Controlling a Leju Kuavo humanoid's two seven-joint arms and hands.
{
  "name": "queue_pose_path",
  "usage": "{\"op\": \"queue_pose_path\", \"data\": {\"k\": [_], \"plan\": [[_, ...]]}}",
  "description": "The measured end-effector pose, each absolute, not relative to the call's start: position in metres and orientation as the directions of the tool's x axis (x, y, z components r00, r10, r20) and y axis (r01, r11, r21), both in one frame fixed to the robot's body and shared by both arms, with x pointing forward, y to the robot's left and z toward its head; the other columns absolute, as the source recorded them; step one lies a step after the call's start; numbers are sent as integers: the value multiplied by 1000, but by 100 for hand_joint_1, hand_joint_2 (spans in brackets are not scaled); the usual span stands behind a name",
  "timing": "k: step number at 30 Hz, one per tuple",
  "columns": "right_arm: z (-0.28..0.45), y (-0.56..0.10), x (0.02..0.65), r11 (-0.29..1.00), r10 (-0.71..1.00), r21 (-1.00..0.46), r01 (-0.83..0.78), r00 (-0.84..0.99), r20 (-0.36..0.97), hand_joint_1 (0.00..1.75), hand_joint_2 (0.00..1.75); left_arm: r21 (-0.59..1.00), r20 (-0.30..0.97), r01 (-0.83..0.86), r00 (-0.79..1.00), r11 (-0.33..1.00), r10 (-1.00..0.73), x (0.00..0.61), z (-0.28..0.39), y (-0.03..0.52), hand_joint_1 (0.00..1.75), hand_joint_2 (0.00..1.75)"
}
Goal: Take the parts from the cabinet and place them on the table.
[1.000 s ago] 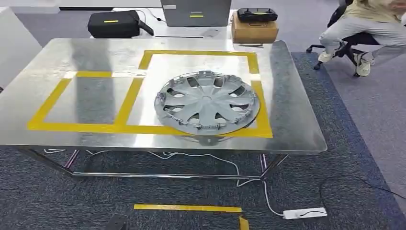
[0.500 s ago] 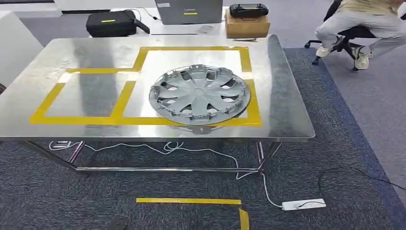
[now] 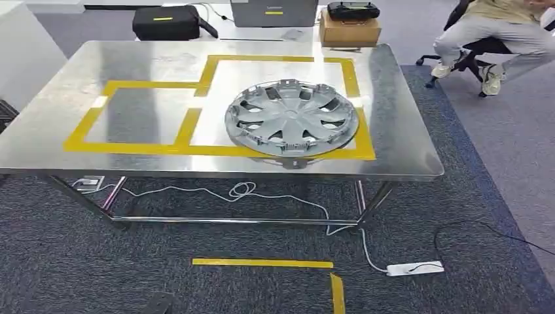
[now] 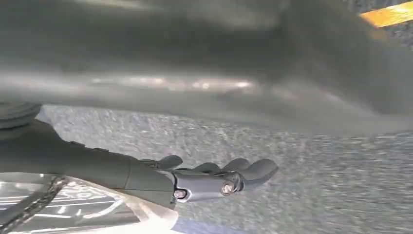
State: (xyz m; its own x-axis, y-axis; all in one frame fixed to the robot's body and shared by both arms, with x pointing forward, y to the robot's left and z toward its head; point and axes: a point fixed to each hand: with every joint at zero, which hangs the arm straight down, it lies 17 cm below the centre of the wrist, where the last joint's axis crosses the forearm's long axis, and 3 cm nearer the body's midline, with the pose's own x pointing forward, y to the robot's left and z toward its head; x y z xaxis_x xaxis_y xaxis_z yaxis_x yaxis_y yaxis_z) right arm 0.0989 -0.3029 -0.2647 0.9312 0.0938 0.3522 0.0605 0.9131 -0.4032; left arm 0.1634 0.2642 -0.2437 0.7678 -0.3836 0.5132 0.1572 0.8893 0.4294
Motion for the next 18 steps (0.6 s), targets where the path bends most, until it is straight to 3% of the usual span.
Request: {"op": "queue_pose_path", "data": {"k": [18], "plan": [[-264, -302, 101, 914, 91, -402, 64, 930, 357, 0, 0, 433, 512, 152, 770, 888, -381, 162, -244, 266, 0, 0]]}}
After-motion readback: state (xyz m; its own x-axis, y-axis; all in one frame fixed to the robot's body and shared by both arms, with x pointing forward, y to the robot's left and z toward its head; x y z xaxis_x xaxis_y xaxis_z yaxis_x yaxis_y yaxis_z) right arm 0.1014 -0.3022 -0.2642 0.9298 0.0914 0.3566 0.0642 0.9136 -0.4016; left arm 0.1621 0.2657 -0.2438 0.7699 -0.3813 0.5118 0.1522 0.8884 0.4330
